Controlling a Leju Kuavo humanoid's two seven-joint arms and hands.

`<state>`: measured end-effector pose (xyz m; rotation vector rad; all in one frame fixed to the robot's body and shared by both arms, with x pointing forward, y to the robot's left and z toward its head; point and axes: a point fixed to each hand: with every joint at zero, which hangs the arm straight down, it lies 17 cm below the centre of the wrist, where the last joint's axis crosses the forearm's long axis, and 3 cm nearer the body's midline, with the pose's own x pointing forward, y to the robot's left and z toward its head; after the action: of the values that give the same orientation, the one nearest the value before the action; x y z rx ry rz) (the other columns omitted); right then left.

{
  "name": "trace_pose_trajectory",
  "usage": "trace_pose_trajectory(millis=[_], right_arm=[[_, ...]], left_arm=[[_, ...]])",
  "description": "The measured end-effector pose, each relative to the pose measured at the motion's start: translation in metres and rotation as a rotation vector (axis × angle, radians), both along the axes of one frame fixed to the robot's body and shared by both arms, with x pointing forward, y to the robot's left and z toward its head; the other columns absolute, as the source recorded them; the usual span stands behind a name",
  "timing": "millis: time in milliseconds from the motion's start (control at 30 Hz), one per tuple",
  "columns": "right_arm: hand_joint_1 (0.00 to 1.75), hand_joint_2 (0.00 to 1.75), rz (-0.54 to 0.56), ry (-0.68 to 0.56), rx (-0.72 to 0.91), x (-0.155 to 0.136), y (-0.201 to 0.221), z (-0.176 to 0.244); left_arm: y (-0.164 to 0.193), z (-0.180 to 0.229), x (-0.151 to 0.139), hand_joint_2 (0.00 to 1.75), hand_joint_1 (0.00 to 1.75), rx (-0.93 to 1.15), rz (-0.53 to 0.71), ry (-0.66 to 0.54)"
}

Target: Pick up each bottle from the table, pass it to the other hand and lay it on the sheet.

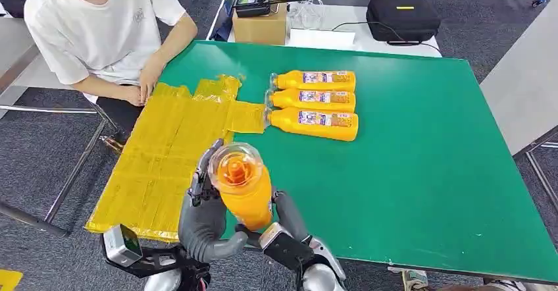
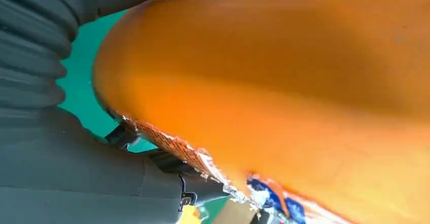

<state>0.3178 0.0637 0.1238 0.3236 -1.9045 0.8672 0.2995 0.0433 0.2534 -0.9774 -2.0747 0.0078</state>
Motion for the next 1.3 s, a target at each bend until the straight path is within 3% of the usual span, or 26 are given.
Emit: trace_pose_trajectory(millis=[533, 833, 1033, 1067, 1100, 1167, 1200, 1233, 1267, 1300], right_arm=[[1.75, 1.75, 0.013, -0.068, -0.236, 0.012, -0.007, -0.026], [1.75, 1.75, 0.049, -0.143, -0.314, 0.011, -0.004, -0.032], [1.75, 1.75, 0.059, -0.154, -0.330, 0.011, -0.003, -0.033], [1.75, 1.75, 0.060, -0.154, -0.332, 0.012, -0.003, -0.034], [1.75, 1.75, 0.061, -0.155, -0.333, 0.011, -0.003, -0.034], [1.75, 1.75, 0.066, -0.161, -0.335, 0.011, -0.003, -0.034], [1.12, 1.75, 0.069, -0.166, -0.333, 0.010, -0.002, -0.034], [0.10, 1.75, 0.075, -0.171, -0.332, 0.009, -0.002, -0.034], [0.00, 1.75, 0.080, -0.174, -0.331, 0.009, -0.001, -0.034], [0.00, 1.75, 0.085, -0.177, -0.328, 0.008, 0.000, -0.034]], left_arm=[[-0.007, -0.031, 0.009, 1.75, 0.00, 0.201, 0.103, 0.013], [-0.003, -0.046, 0.019, 1.75, 0.00, 0.147, -0.002, 0.143], [-0.002, -0.050, 0.021, 1.75, 0.00, 0.138, -0.015, 0.163], [-0.002, -0.051, 0.021, 1.75, 0.73, 0.138, -0.016, 0.165], [-0.002, -0.051, 0.021, 1.75, 1.75, 0.134, -0.022, 0.172], [0.000, -0.053, 0.024, 1.75, 1.75, 0.108, -0.045, 0.204], [0.002, -0.054, 0.026, 1.75, 1.75, 0.091, -0.057, 0.220], [0.004, -0.055, 0.027, 1.75, 1.75, 0.075, -0.067, 0.231], [0.005, -0.055, 0.028, 1.75, 1.75, 0.063, -0.072, 0.238], [0.007, -0.055, 0.028, 1.75, 1.75, 0.052, -0.075, 0.242]])
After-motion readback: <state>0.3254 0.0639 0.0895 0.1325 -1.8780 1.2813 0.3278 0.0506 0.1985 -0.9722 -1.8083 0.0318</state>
